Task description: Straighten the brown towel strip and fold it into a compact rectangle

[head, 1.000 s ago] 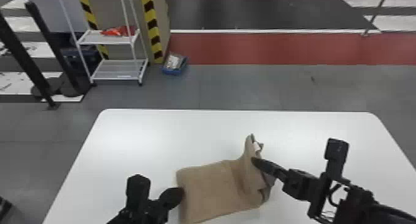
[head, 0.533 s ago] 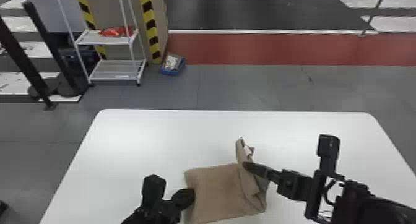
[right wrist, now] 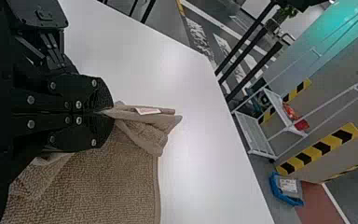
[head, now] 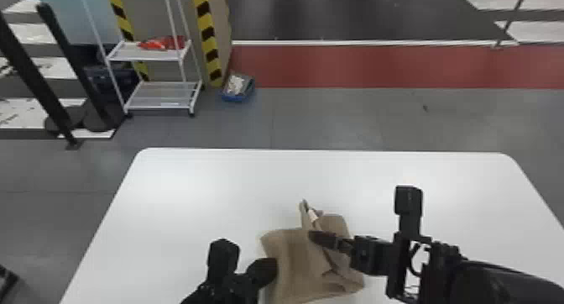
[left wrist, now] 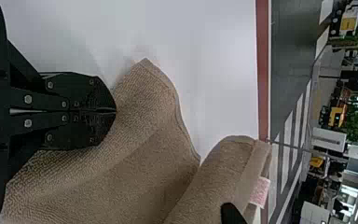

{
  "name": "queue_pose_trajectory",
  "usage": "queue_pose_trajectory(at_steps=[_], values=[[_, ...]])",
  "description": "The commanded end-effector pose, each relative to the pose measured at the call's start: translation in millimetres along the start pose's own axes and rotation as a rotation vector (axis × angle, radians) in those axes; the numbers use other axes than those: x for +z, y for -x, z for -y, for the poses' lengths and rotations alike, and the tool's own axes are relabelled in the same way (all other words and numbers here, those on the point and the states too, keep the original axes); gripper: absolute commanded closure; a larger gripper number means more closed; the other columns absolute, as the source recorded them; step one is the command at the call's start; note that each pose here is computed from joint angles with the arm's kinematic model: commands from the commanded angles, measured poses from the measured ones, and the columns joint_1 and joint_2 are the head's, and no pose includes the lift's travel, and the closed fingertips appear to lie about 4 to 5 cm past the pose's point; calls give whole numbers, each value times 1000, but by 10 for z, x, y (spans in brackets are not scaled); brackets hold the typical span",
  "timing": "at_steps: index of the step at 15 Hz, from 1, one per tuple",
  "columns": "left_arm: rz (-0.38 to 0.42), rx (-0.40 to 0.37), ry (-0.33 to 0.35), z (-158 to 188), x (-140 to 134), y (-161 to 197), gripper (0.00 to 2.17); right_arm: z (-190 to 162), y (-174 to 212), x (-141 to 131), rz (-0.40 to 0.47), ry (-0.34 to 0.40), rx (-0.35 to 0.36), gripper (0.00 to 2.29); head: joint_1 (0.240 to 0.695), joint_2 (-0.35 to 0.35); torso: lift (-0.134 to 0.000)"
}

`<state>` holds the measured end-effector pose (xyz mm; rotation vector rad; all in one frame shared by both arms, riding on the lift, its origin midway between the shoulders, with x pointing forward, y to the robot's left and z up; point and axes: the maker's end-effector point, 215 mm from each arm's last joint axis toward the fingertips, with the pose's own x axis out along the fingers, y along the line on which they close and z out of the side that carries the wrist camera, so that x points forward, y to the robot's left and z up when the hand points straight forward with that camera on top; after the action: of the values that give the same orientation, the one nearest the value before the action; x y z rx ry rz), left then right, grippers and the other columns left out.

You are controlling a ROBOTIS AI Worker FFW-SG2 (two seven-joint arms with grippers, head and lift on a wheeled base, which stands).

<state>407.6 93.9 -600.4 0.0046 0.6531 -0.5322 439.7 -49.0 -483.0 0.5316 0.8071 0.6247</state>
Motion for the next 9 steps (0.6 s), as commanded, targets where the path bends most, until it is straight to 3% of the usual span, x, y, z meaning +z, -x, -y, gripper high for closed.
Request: queue_pose_trajectory(at_steps=[1,9], values=[[4,-2,4,3,9,3,1720,-13,-149,-106,-14,9,1,1298,695,55,0],[18,-9,3,50,51,-10,1720,-81,-434,-337,-59,12,7,1254,695,98,0]])
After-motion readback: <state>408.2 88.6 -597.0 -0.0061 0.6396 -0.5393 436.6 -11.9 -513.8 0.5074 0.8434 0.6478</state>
